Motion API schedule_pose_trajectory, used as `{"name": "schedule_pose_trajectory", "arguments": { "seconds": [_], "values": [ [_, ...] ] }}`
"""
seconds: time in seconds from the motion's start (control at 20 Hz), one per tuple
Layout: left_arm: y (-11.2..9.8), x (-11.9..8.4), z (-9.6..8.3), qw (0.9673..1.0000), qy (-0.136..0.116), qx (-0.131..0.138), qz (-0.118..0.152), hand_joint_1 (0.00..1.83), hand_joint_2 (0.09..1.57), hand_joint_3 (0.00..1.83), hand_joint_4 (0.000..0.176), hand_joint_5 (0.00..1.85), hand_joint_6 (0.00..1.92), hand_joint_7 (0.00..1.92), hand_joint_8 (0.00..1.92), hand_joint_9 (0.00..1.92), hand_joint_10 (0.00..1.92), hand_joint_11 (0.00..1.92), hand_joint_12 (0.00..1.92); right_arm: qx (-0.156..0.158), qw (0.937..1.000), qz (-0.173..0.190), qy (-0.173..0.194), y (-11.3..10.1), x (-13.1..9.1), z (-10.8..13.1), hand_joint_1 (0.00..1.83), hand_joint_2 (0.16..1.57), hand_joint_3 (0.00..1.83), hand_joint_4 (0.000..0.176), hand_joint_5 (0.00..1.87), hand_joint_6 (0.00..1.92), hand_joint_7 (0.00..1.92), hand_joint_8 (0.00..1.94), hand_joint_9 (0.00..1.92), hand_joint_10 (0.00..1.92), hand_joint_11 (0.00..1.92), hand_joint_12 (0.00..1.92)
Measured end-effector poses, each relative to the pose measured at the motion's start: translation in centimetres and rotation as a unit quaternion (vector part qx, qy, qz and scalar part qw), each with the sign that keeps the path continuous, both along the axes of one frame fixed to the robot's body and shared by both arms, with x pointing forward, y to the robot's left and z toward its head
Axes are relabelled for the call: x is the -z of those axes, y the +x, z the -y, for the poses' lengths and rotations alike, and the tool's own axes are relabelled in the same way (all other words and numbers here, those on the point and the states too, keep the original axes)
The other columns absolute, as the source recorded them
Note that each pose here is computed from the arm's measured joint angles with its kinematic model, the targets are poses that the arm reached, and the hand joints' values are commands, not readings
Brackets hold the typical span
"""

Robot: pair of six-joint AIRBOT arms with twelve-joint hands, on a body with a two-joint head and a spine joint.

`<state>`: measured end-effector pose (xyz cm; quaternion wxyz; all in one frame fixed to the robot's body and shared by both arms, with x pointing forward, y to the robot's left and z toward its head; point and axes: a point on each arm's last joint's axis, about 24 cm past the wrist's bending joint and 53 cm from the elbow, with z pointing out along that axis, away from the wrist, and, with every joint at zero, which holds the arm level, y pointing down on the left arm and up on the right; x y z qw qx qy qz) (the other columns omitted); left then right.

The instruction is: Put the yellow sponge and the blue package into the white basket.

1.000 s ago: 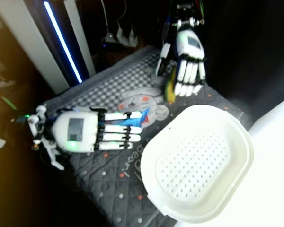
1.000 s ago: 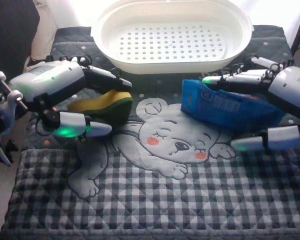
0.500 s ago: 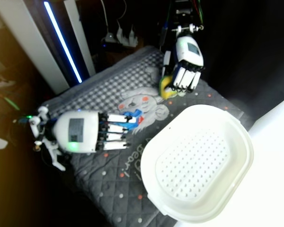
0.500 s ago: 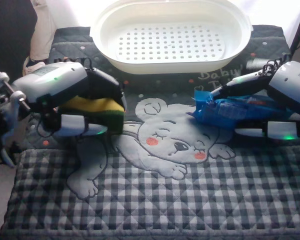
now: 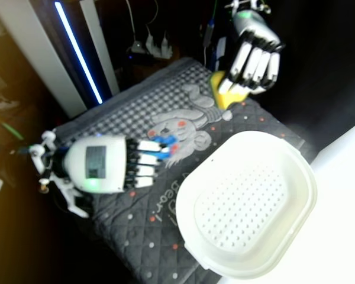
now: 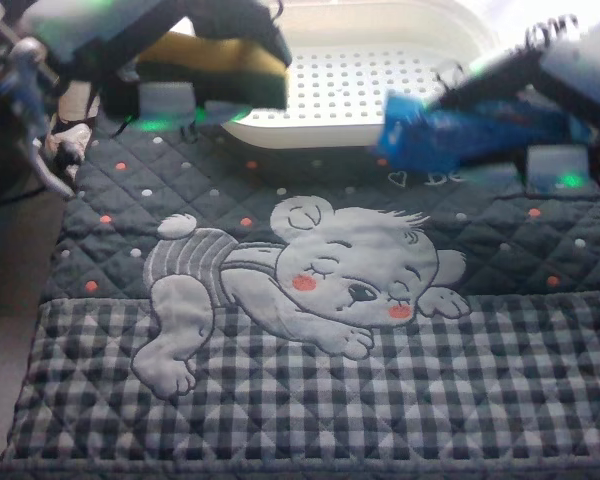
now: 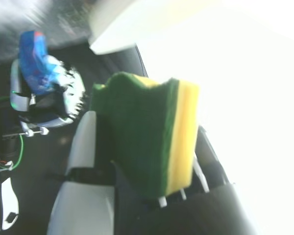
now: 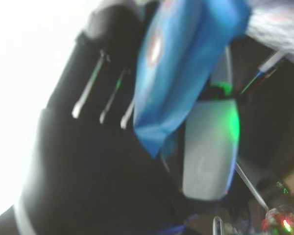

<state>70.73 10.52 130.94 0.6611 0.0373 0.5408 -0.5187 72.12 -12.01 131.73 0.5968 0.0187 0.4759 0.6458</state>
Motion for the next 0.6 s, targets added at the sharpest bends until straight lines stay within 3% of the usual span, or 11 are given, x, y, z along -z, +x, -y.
{"name": "schedule_pose_trajectory", "arguments": {
  "seconds": [0.05,0.1,0.15,0.25,0.3,0.35,0.4,0.45,0.5,0.55,0.6],
  "values": [
    [0.8,-0.6,-0.1,1.0000,0.002,-0.008,0.002,1.25,1.06,0.00,0.006,1.12,0.70,1.10,0.85,0.96,0.97,0.75,1.40,0.002,0.9999,0.010,0.003,0.5,-1.0,-0.6,1.30,1.00,0.01,0.000,1.36,0.08,1.30,0.62,1.25,0.51,0.96,1.14],
    [1.7,-1.8,-0.3,0.9997,-0.002,-0.021,0.010,1.25,1.05,0.00,0.016,1.10,0.82,1.16,0.65,1.07,0.68,0.82,1.24,0.009,0.9997,0.022,0.005,1.1,-2.2,-1.3,1.28,1.01,0.00,0.000,1.22,0.43,1.33,0.50,1.30,0.26,1.02,0.99],
    [2.7,-3.1,0.0,0.9992,-0.006,-0.032,0.023,1.25,1.05,0.00,0.003,1.08,0.89,1.17,0.60,1.13,0.47,0.83,1.14,0.020,0.9993,0.033,0.004,1.9,-3.5,-2.0,1.27,1.02,0.01,0.000,1.17,0.57,1.29,0.54,1.35,0.16,1.05,0.97],
    [4.8,-3.8,1.0,0.9989,-0.007,-0.042,0.018,1.25,1.05,0.00,0.002,1.06,0.92,1.22,0.51,1.23,0.18,0.90,0.90,0.033,0.9986,0.038,0.013,3.4,-4.9,-2.8,1.28,1.02,0.00,0.000,1.18,0.52,1.28,0.60,1.43,0.12,1.12,1.02],
    [5.6,-3.6,1.4,0.9989,-0.001,-0.046,0.012,1.26,1.05,0.00,0.003,1.06,0.90,1.24,0.48,1.27,0.15,0.91,0.99,0.041,0.9985,0.036,0.007,4.0,-4.8,-3.0,1.38,1.04,0.00,0.000,1.05,0.71,1.22,0.51,1.21,0.76,1.15,0.83],
    [7.3,-3.1,2.0,0.9982,0.009,-0.058,-0.005,1.25,1.04,0.00,0.009,1.06,0.89,1.24,0.49,1.28,0.11,0.91,1.03,0.061,0.9976,0.028,-0.016,5.4,-4.3,-3.7,1.39,1.06,0.00,0.000,0.96,0.92,1.13,0.59,1.12,0.96,1.10,0.78],
    [8.8,-2.5,2.4,0.9971,0.016,-0.070,-0.022,1.25,1.05,0.00,0.030,1.08,0.85,1.17,0.64,1.20,0.05,0.84,0.95,0.081,0.9961,0.017,-0.031,7.0,-3.8,-4.4,1.39,1.08,0.00,0.000,0.95,0.90,1.06,0.75,1.06,1.06,1.03,0.89],
    [10.1,-1.7,2.8,0.9960,0.016,-0.077,-0.042,1.24,1.07,0.00,0.034,1.06,0.87,1.12,0.73,1.15,0.01,0.79,0.85,0.098,0.9944,-0.003,-0.040,8.6,-3.2,-5.1,1.39,1.08,0.00,0.000,0.96,0.87,1.08,0.73,1.06,1.08,1.03,0.95],
    [11.2,-1.1,3.4,0.9950,0.009,-0.077,-0.063,1.24,1.08,0.00,0.018,1.03,0.86,1.08,0.87,1.15,0.01,0.77,0.83,0.112,0.9923,-0.021,-0.049,10.0,-2.4,-5.2,1.29,1.07,0.00,0.000,1.03,0.80,1.14,0.79,1.17,0.71,1.05,1.01],
    [12.1,0.0,4.7,0.9935,0.008,-0.073,-0.087,1.24,1.11,0.00,0.000,0.93,0.94,1.05,1.01,1.19,0.02,0.76,0.93,0.120,0.9896,-0.046,-0.064,11.0,-1.2,-5.7,1.27,1.06,0.00,0.000,1.05,0.75,1.17,0.81,1.24,0.58,1.02,1.11],
    [12.3,0.7,5.2,0.9924,0.014,-0.073,-0.099,1.24,1.13,0.00,0.000,0.89,0.96,1.02,1.09,1.23,0.03,0.73,1.09,0.119,0.9888,-0.053,-0.072,11.1,-0.8,-6.0,1.29,1.06,0.00,0.000,1.07,0.63,1.18,0.84,1.28,0.55,1.00,1.17]
  ]
}}
